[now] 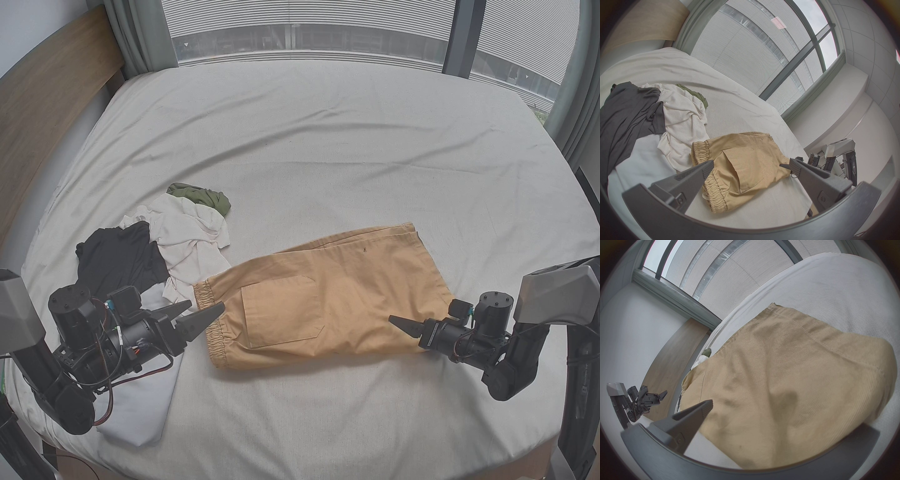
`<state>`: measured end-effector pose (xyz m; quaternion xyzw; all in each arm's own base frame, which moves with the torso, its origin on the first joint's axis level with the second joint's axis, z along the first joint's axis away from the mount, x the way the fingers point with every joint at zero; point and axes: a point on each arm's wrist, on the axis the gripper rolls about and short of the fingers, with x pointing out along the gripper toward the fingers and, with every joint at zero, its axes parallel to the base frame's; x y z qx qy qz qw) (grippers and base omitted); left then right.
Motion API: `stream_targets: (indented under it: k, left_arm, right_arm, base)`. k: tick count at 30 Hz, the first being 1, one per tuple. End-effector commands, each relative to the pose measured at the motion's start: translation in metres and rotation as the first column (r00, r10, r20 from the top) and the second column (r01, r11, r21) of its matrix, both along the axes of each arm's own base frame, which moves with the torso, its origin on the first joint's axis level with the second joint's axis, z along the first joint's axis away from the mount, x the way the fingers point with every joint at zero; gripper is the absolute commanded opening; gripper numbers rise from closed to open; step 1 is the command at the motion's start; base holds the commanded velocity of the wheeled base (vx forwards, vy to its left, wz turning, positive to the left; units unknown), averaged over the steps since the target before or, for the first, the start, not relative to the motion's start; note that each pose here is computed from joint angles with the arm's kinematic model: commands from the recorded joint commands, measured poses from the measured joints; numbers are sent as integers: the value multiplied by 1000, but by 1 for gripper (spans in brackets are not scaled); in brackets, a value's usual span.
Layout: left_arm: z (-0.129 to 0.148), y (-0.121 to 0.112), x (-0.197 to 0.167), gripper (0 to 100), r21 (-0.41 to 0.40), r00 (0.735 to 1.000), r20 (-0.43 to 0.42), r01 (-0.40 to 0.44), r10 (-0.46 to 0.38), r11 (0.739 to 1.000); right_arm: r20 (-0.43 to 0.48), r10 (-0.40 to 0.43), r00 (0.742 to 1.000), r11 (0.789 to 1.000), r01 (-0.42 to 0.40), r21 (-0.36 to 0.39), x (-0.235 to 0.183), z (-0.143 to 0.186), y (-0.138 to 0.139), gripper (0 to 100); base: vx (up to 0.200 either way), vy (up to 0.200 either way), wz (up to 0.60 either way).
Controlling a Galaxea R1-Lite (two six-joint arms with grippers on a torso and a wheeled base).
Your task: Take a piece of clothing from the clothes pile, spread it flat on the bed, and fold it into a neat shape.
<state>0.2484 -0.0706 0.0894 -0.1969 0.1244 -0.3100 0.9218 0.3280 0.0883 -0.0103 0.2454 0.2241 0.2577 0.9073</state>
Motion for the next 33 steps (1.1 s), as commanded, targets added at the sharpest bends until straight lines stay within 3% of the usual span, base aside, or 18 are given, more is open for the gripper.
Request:
stream_targets:
  k: [1, 21, 33]
  left_arm:
    - [0, 0, 0, 100, -1, 1000, 0, 1, -1, 1000]
    - [-1, 0, -1, 100, -1, 1000, -6, 3, -3, 1000]
    - [-2, 0, 0, 100, 0, 1000, -9, 3, -3, 1000]
  right_arm:
    - [-19, 8, 1000, 1000, -8, -2, 0, -6, 2, 0]
    - [-25, -9, 1000, 999, 8, -37, -29, 13, -14, 0]
    - [-19, -13, 1000, 999, 12, -43, -23, 9, -14, 0]
  base:
    - [0, 0, 0]
    - [0, 0, 0]
    - [0, 0, 0]
